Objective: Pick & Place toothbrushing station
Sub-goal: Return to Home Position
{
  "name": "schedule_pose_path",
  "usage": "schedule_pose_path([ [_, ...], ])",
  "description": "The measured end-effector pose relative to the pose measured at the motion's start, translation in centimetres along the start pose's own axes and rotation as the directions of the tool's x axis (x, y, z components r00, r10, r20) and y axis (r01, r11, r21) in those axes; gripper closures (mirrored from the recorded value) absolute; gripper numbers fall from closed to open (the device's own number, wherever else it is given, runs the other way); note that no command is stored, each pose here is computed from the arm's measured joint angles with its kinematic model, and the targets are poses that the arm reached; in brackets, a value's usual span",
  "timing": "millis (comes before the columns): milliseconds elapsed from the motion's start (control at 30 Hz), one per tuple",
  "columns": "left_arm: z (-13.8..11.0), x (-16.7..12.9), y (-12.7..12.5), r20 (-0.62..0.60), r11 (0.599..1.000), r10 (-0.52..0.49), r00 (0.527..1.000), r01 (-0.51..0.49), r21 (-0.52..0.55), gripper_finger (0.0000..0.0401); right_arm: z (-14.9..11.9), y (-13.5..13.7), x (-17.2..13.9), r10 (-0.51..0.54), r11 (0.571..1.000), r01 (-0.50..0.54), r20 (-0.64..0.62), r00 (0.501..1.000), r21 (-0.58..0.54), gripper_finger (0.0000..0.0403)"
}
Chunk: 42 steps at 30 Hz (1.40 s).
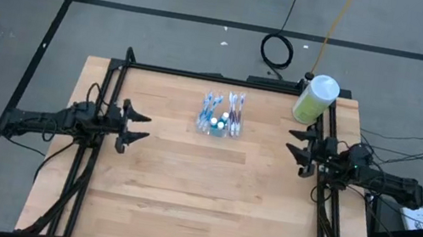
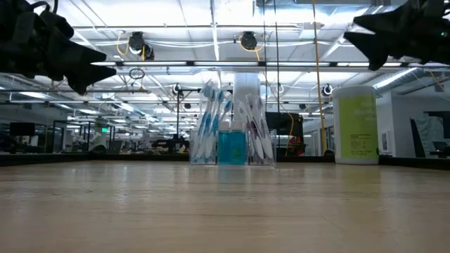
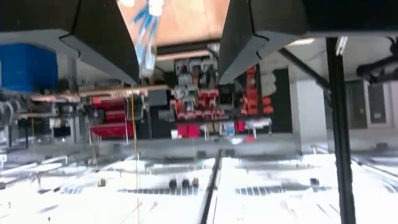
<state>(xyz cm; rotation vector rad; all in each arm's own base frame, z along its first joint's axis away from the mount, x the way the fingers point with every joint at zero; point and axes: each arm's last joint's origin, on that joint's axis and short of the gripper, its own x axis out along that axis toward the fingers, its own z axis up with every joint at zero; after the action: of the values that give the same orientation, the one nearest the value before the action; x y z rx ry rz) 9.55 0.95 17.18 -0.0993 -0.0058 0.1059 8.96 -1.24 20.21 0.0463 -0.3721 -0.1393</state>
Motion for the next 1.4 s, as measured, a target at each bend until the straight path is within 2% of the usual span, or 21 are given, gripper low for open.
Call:
schedule_pose_path([
  [133,0.0,0.0,0.0,0.001,1.000,-0.002,1.000,0.002,0.012,0.0134,-0.3,0.0,0.0,0.002,1.000,-0.002,-0.028,1.000,0.002,0.0190],
  [300,0.1,0.0,0.0,0.021,0.996,-0.004,1.000,0.002,0.089,0.0135,-1.4,0.0,-0.1,0.019,1.000,-0.016,-0.142,0.990,0.020,0.0190],
  [400,0.1,0.0,0.0,0.021,0.996,-0.004,1.000,0.002,0.092,0.0135,-1.5,0.0,-0.1,0.023,0.999,-0.018,-0.158,0.987,0.030,0.0190],
  [567,0.2,0.0,0.0,0.024,0.992,-0.004,1.000,0.001,0.124,0.0134,-1.8,0.2,-0.2,0.092,0.996,-0.090,-0.194,0.977,0.018,0.0190],
  [733,0.0,0.0,0.0,0.004,0.993,-0.002,1.000,0.002,0.117,0.0134,-2.6,0.1,-0.3,0.086,0.996,-0.093,-0.270,0.959,-0.013,0.0190],
  [1400,0.2,0.0,0.0,0.020,0.993,-0.003,1.000,0.001,0.121,0.0134,-2.7,0.1,-0.4,0.085,0.996,-0.092,-0.278,0.957,-0.013,0.0190],
])
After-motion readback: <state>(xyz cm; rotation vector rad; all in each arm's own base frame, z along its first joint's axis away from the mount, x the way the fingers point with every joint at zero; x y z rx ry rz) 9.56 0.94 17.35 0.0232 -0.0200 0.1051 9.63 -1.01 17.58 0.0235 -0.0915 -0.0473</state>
